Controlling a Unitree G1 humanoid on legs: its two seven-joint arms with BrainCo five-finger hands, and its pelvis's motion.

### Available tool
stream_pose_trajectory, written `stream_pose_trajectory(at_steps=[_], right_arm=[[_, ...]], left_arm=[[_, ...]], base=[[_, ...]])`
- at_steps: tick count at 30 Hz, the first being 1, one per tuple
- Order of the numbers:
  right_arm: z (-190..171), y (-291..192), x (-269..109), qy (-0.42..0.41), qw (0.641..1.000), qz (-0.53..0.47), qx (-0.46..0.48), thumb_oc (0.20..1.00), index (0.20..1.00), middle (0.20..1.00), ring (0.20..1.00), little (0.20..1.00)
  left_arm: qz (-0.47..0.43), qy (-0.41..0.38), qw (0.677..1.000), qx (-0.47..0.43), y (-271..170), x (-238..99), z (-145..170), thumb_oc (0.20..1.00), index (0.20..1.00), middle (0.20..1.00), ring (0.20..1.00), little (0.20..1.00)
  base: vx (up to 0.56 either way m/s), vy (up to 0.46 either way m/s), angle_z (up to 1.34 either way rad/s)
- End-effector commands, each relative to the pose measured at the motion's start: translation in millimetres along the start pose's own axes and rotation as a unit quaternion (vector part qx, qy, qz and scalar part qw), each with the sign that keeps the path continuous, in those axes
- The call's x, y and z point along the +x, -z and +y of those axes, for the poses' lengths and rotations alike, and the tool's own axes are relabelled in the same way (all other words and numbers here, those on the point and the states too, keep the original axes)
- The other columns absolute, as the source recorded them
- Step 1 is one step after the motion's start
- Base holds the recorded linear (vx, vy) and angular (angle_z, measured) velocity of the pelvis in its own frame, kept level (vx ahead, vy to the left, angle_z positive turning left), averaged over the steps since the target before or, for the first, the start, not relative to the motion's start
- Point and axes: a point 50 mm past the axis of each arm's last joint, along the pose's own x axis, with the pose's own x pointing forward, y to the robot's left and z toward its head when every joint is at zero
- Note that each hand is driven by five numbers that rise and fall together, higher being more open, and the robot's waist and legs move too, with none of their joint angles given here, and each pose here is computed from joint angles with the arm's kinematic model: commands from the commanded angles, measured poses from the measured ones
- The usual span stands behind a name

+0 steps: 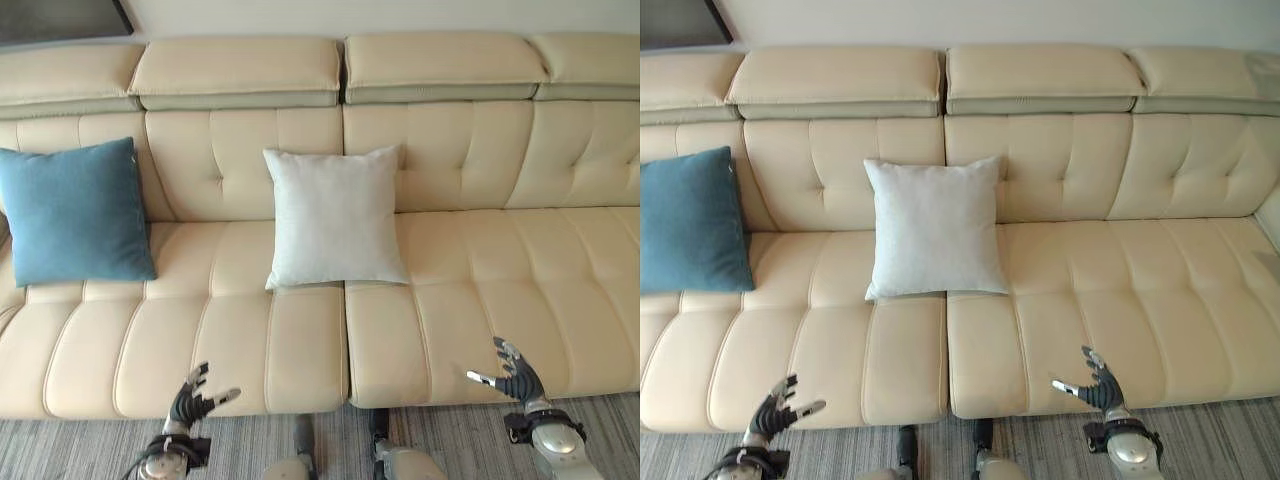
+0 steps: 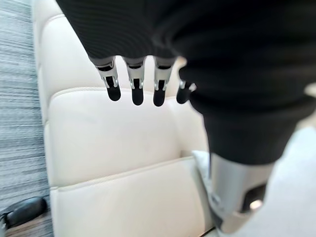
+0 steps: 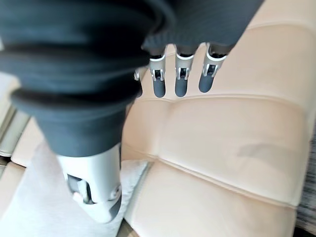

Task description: Pick up all the scattered cushions and arrange them neatly on the sofa.

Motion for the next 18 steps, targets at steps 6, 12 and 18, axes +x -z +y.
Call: stream_pose_trajectory(at_steps=[6,12,18], right_arm=[[18,-19,13,-0.034,0.998,-0.034,-0.030,1.000,1.000,1.000,1.000,1.000],[31,-28,19,-0.050,0.997,-0.046,-0.029,1.000,1.000,1.000,1.000,1.000],[37,-31,17,-0.062,0.996,-0.055,-0.038,1.000,1.000,1.000,1.000,1.000]], left_arm=[[-0.033,0.001,0.998,0.051,-20,15,-1,1.000,1.000,1.000,1.000,1.000],[-0.067,-0.011,0.996,0.052,-43,25,4,1.000,1.000,1.000,1.000,1.000],[-0.071,-0.007,0.996,0.047,-47,28,-4,1.000,1.000,1.000,1.000,1.000]], base=[[-0.12,0.055,-0.17],[-0.23,-0.040,-0.32],[-0.16,-0.122,0.07]])
